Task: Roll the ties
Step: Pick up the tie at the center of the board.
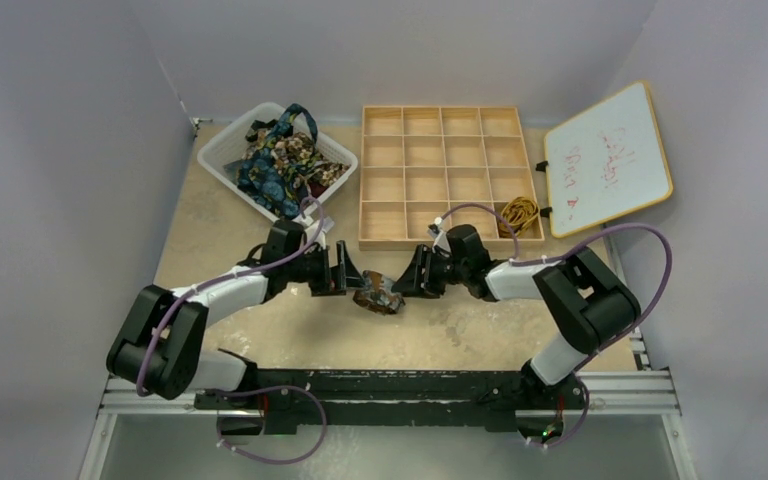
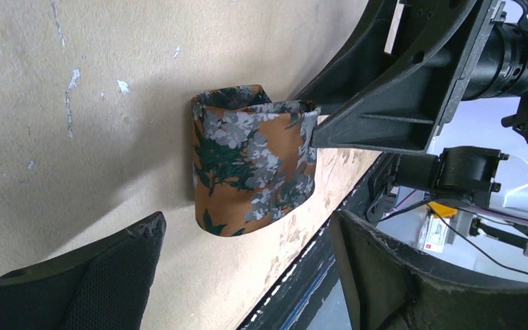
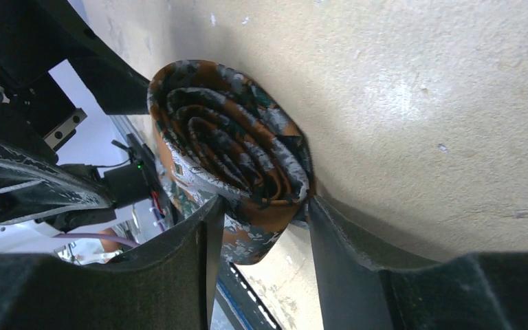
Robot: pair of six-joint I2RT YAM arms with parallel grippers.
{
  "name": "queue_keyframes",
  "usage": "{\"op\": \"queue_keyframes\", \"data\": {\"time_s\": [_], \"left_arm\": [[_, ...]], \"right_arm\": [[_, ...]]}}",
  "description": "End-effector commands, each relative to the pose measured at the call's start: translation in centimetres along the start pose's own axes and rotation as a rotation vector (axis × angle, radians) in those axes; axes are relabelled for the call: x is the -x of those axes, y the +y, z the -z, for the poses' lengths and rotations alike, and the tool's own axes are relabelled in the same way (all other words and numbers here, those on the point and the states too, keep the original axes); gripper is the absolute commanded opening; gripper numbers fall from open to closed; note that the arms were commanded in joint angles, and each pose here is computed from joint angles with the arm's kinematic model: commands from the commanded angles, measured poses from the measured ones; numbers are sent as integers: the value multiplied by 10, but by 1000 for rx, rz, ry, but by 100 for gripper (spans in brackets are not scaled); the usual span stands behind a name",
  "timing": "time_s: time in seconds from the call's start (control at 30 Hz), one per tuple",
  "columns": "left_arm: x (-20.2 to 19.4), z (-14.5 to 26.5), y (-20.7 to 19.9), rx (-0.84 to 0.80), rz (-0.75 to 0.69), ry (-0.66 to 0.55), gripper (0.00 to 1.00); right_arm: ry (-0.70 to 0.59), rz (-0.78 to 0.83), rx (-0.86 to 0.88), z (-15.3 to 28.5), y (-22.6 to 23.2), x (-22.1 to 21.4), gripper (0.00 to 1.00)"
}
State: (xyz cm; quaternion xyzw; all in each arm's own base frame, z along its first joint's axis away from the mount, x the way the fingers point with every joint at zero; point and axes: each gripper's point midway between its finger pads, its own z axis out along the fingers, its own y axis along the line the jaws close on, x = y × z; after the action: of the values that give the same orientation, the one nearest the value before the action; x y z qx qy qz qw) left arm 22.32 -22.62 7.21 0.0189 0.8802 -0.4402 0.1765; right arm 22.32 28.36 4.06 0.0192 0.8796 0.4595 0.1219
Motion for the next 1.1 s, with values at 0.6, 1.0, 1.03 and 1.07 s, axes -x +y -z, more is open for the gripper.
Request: {"op": "queue_keyframes", "data": {"time_s": [0.6, 1.0, 1.03, 1.07], "left_arm": [[-9, -13, 0, -109, 59, 22, 84], [-16, -16, 5, -119, 68, 42, 82], [-15, -16, 5, -117, 67, 40, 82], [-16, -16, 6, -116, 66, 40, 82]], "right_arm": [[23, 104, 119, 14, 33, -11, 64], [60, 34, -4, -7, -5, -26, 57], [61, 34, -5, -7, -6, -26, 56], [61, 31, -6, -8, -6, -26, 55]]}}
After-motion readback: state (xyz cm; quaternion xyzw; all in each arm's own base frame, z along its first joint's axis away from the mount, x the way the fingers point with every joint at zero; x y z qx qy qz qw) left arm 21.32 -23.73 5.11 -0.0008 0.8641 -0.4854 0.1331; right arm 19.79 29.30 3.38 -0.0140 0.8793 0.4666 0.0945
